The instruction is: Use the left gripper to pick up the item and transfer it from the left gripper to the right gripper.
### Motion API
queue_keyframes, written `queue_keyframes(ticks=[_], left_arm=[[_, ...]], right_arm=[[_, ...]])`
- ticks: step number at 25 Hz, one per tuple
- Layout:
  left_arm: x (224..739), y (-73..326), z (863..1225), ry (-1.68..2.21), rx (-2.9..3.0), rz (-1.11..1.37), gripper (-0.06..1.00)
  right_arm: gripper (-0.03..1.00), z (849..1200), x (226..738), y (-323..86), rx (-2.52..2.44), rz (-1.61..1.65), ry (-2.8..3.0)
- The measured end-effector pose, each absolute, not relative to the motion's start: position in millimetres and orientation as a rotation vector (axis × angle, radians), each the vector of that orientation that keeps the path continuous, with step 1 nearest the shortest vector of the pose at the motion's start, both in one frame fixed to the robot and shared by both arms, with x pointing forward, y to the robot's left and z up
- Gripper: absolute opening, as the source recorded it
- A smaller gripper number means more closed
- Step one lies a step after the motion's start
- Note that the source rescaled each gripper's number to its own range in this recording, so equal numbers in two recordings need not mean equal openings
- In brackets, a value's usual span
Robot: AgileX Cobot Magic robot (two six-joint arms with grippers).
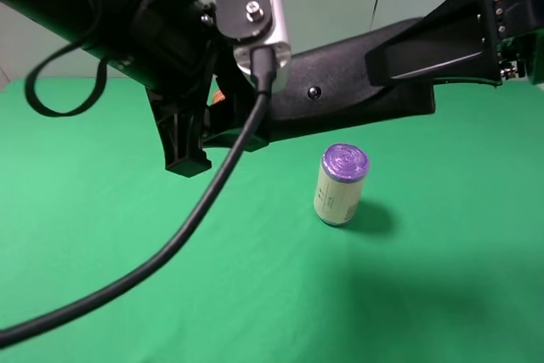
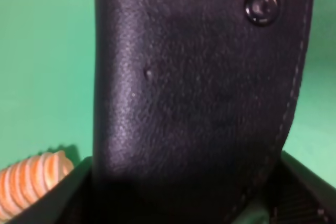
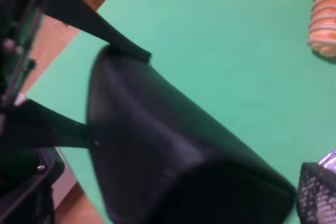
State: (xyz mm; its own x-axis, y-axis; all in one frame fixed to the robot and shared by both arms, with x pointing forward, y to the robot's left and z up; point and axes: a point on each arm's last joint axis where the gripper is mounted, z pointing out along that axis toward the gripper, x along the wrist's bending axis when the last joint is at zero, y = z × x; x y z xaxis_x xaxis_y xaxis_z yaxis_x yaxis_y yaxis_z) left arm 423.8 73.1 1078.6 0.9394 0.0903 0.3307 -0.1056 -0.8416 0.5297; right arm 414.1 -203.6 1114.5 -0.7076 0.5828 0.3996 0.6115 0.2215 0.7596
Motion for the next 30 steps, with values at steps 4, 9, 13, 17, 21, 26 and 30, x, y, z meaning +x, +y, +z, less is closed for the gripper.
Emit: queue_keyframes(ticks=[4,9,13,17,21,26,30], left_arm=[[420,64,1074,-0.073,2.526,0.468,0.01],[422,59,1073,-0.084,2.496,0.499,0.01],[424,58,1073,-0.082,2.483,0.511,0.01],[424,57,1073,-0.084,2.483,0.512,0.01],[424,58,1073,-0.089,2.485,0.514,0.01],[424,58,1073,-0.11,2.489,0.527,0.0],[424,58,1073,-0.112,2.489,0.528,0.0]], right_arm=[[1.0,1115,413,-203,-1.174,-1.528,-2.427],[1.0,1114,411,-203,-1.154,-1.514,-2.427],[1.0,1114,411,-203,-1.15,-1.513,-2.428],[0.84,1114,411,-202,-1.147,-1.513,-2.429],[0.32,1114,411,-203,-1.148,-1.518,-2.434],[0.14,1116,409,-200,-1.122,-1.531,-2.405],[0.14,1116,409,-201,-1.122,-1.531,-2.406]])
